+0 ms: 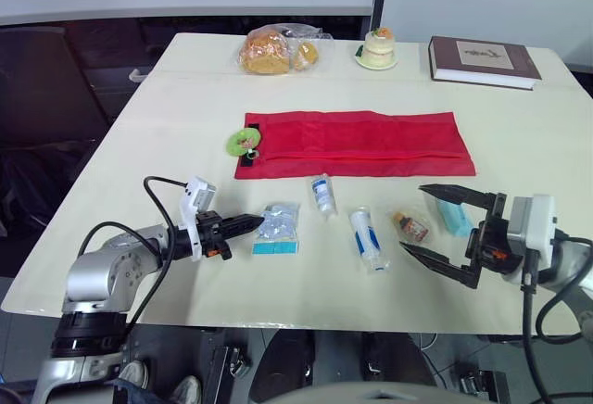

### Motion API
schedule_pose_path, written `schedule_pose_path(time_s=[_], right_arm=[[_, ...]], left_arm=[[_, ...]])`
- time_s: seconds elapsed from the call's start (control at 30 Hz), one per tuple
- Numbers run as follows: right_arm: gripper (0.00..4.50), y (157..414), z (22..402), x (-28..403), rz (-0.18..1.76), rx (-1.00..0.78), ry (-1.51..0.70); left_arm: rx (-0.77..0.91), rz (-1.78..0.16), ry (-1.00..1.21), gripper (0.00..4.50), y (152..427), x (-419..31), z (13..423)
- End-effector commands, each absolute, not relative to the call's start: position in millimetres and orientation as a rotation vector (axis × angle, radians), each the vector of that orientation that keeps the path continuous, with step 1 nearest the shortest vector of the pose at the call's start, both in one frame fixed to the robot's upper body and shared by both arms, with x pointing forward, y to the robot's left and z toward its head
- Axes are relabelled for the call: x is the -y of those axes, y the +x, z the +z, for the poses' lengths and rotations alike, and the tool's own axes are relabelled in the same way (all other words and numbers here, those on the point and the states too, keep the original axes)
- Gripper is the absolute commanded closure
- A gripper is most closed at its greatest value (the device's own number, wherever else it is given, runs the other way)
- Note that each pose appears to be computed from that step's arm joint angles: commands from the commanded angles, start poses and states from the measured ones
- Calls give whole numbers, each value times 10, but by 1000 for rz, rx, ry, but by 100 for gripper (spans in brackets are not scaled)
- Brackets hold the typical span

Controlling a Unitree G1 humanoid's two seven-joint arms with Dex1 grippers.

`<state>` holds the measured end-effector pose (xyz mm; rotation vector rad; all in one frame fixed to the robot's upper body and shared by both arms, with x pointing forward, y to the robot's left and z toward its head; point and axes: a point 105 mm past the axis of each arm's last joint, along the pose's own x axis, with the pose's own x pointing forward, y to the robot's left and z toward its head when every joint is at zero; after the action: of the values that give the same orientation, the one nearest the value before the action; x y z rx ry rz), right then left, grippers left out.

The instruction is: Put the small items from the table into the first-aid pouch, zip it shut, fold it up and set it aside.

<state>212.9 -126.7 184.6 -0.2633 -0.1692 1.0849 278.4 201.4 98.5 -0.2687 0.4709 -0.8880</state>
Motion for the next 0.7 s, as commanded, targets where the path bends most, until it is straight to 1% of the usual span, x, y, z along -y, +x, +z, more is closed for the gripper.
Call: schedule_pose_path(time_s=[0.03,0.27,0.43,0.57,0.7], right_arm=[[0,2150,1956,1142,1049,183,-166],[0,2298,2019,894,982,108,44],[0,2392,1933,737,938,-28,195],[0,2425,1918,699,912,-97,332],[0,2455,1891,682,901,-150,424]], left_arm=[[-304,-986,-276,444,2748,-1827,1459],[-145,-1064,-294,444,2844,-1302,1859],[-73,-1114,-350,444,2853,-1046,2018],[-39,-1152,-416,444,2848,-955,2142],[-37,-1206,-444,444,2787,-879,2187]])
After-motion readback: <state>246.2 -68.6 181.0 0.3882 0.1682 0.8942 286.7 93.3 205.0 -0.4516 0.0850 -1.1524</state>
